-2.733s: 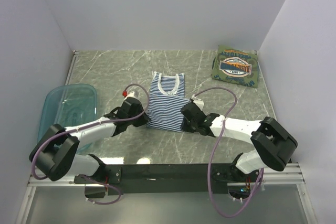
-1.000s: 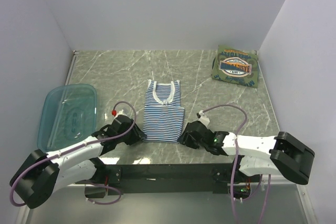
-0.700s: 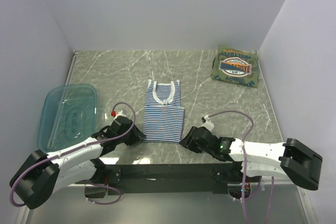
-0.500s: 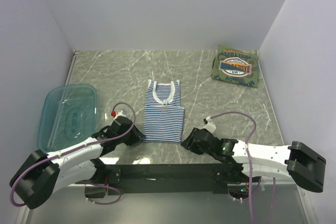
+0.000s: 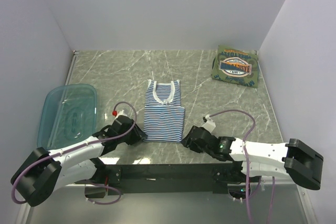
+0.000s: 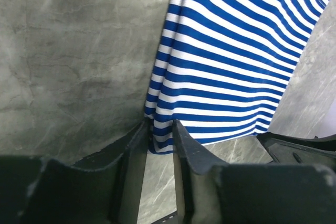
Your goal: Fold and stack the tank tops
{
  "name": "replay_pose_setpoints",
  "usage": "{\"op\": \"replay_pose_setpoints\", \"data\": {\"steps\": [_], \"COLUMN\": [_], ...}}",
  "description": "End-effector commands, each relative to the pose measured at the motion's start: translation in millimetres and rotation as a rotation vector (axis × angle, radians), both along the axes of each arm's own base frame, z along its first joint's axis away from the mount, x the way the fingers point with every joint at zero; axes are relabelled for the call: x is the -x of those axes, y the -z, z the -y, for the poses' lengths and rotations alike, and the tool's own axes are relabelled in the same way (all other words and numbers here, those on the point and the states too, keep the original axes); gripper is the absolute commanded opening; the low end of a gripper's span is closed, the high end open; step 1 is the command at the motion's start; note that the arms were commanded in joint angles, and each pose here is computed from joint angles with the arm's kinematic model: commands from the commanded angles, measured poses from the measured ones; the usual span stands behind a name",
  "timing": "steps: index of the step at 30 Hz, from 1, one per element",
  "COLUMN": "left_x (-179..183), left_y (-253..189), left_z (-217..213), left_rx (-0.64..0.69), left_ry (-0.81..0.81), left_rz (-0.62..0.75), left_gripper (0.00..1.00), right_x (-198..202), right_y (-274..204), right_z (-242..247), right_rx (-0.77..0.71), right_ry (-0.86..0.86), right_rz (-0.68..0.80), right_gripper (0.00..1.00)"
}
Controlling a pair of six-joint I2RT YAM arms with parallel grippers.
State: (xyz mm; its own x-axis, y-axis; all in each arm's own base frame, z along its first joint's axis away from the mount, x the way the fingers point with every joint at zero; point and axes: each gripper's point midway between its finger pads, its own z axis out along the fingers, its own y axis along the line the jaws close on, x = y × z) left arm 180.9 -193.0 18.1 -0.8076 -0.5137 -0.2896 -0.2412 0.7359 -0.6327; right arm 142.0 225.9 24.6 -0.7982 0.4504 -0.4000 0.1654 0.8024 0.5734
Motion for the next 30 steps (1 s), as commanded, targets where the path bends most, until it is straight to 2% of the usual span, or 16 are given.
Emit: {"op": "replay_pose_setpoints", "data": {"steps": [1, 5, 9, 30], "left_x": [26, 28, 29, 38], "left_y": [34, 30, 23, 55], "left_z": [-31, -35, -39, -38], "left_rx": [-0.162, -0.167, -0.162, -0.2], "left_ry": [-0.012, -0.018, -0.021, -0.017], "left_rz": [-0.116, -0.106, -0.087, -0.179], "left_gripper": [0.35, 0.44, 0.49, 0.39], "right_x": [-11, -12, -12, -17], "right_y": [-16, -12, -9, -2], "right_z": [-4, -6, -10, -17], "right_rx": [-0.001, 0.006, 0.009, 0.035], "right_ry": [0.021, 0.02, 0.012, 0.009], "right_rz": [0.053, 0.049, 0.041, 0.035], "right_gripper": [0.49, 0.49, 0.5, 0.5]}}
